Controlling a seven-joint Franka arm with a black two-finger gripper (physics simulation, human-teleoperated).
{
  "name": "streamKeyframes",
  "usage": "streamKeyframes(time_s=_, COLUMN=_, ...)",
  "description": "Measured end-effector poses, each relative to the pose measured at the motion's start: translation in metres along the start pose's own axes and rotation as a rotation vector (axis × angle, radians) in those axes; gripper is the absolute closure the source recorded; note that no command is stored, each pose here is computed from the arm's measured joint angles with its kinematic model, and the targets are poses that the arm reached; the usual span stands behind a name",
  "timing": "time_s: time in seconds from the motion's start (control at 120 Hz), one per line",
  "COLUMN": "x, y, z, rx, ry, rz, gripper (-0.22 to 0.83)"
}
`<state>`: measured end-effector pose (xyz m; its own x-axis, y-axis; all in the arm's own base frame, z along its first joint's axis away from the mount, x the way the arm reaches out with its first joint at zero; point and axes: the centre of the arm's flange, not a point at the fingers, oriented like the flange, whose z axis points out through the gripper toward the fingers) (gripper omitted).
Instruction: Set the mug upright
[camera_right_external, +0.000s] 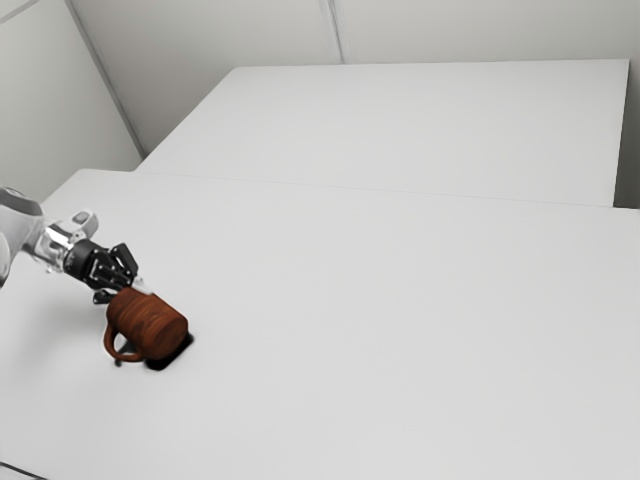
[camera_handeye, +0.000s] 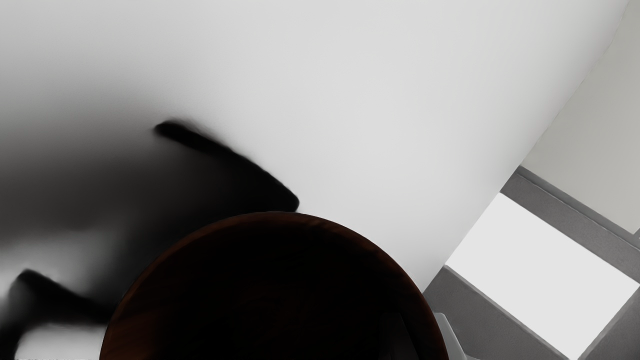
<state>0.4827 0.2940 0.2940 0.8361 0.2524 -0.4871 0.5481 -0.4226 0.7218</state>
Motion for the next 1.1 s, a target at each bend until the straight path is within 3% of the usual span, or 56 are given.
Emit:
streamKeyframes(time_s=0.258, x=-0.024, y=0.133, z=0.039, rx=0.429, ry=0.020, rz=0.237, gripper=0.78)
streamKeyframes(time_s=0.483, x=-0.023, y=0.198, z=0.095, rx=0.753, ry=0.147, rz=0.403, gripper=0.78)
streamKeyframes(time_s=0.867, x=-0.016, y=0.231, z=0.139, rx=0.784, ry=0.421, rz=0.372, gripper=0.78)
streamKeyframes(time_s=1.1, x=-0.012, y=0.235, z=0.159, rx=0.756, ry=0.489, rz=0.299, gripper=0.78)
